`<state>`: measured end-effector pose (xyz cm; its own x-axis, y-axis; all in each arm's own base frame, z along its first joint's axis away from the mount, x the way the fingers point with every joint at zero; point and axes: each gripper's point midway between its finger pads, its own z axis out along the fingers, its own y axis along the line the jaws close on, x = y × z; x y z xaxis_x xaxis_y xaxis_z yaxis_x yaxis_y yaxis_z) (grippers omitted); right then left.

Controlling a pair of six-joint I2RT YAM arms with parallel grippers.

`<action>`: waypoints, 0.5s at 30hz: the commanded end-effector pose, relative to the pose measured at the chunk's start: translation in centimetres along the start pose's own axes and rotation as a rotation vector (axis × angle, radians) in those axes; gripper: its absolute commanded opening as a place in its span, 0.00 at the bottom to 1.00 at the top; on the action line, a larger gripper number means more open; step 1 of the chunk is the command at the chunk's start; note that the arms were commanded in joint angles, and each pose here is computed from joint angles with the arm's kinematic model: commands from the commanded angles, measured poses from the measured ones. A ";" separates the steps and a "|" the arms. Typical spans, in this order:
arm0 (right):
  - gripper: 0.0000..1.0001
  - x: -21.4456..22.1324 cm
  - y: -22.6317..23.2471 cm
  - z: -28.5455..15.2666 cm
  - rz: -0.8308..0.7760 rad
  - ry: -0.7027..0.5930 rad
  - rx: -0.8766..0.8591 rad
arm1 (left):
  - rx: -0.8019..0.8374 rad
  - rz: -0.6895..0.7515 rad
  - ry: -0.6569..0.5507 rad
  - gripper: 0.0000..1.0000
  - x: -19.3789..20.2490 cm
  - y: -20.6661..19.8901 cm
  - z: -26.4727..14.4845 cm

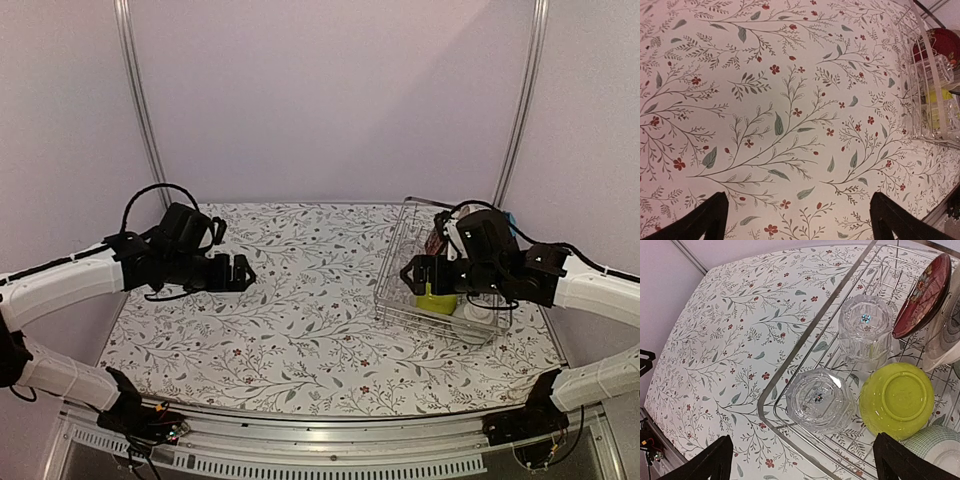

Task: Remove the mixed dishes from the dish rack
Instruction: Grab the plate from the dish rack.

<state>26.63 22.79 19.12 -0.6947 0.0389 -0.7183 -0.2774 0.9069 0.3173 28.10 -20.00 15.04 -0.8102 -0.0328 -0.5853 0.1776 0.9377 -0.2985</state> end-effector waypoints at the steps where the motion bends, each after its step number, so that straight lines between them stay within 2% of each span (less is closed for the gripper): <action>1: 0.99 -1.0 1.5 -0.2 -0.053 0.039 -0.030 | 0.026 0.020 -0.111 1.00 -3.1 -1.3 -1.8; 9: 0.99 -4.9 2.6 -0.7 -0.111 0.021 0.027 | -0.058 0.002 -0.169 1.00 -4.5 -0.1 -3.1; 15: 0.99 -8.6 0.6 -1.9 -0.155 0.019 0.229 | -0.083 -0.004 -0.196 0.99 -4.8 0.5 -3.8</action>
<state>30.15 25.23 26.33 -0.6501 -0.0516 -0.7581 -0.3187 0.9242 0.2105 29.97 -18.57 19.39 -0.7101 -0.0889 -0.6985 0.1367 0.9557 -0.2605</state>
